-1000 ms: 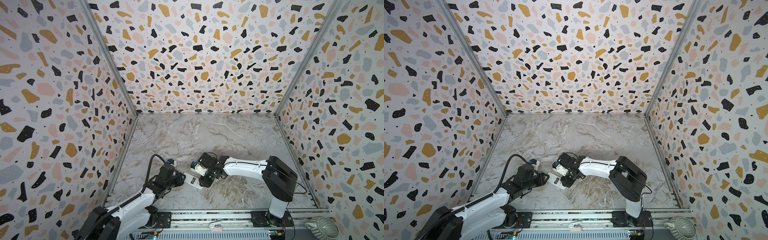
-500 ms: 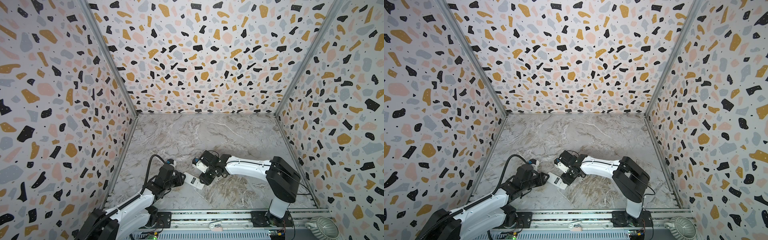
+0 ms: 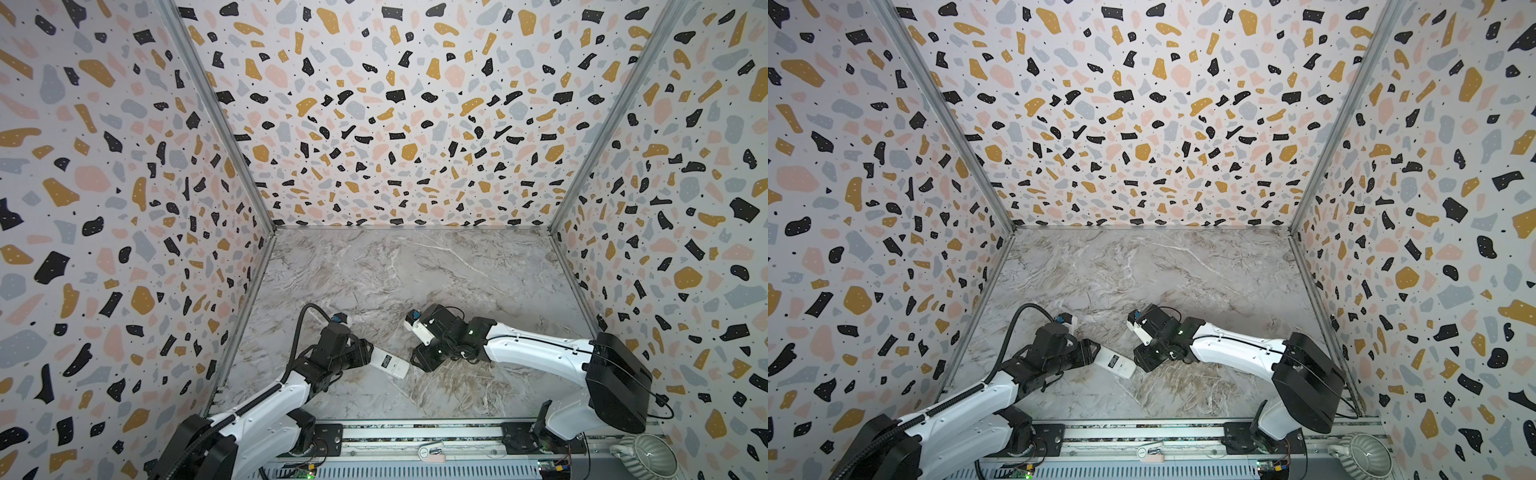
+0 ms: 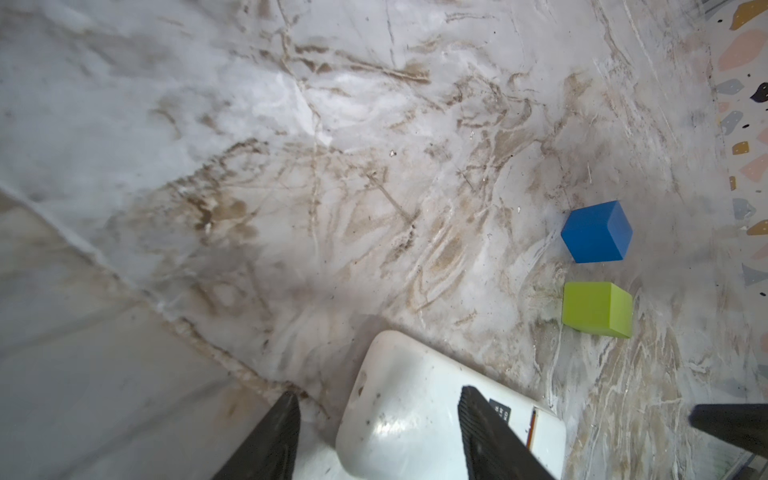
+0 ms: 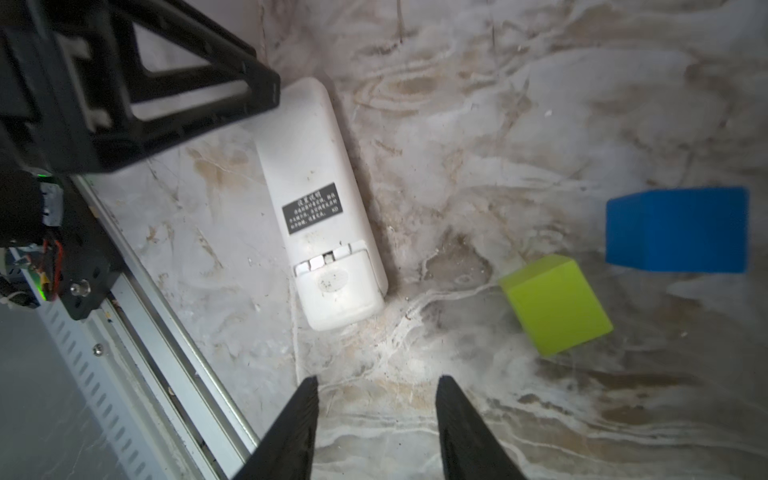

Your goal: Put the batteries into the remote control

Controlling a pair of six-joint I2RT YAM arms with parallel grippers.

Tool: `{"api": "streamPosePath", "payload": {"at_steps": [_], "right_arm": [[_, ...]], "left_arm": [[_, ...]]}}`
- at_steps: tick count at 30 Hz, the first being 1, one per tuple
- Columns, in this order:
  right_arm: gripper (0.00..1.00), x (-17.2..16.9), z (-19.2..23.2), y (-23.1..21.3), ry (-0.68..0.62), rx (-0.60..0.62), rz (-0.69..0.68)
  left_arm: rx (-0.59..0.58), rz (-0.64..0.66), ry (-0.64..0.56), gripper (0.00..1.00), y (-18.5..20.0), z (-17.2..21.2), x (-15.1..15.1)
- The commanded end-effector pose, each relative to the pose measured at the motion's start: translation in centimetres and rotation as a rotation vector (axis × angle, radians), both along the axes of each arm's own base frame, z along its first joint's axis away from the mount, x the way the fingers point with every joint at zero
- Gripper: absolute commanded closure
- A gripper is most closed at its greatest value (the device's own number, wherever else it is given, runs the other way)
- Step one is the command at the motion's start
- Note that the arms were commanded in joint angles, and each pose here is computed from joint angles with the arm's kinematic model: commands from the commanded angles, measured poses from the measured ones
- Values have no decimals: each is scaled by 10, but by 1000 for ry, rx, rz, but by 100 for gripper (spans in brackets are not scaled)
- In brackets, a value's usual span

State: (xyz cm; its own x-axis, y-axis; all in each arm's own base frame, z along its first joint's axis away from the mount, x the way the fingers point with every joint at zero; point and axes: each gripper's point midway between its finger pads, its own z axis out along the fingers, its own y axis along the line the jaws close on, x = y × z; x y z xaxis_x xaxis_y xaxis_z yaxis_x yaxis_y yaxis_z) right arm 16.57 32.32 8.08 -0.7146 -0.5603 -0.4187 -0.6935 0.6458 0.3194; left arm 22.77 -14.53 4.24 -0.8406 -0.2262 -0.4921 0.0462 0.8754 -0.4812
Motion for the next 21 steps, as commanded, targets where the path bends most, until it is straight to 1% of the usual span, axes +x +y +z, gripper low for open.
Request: {"api": "streamPosePath", "payload": {"at_steps": [1,4,10,17,21], "right_arm": [[53,-4,2,10,35,47,-26],[56,-4,-5,14,55,63,-40],[58,-1,-9,22,69,92,-60],[59,-1,-22,23,95,74,-73],[59,1,-28,20,84,48,-87]], "left_arm": [[-8,-43,-36,41,-10,9,9],[-13,-59,-32,44,-13,7,10],[-19,-81,-21,49,-17,3,7],[-21,-96,-10,53,-19,0,-1],[-21,-93,-4,54,-18,-3,-4]]}}
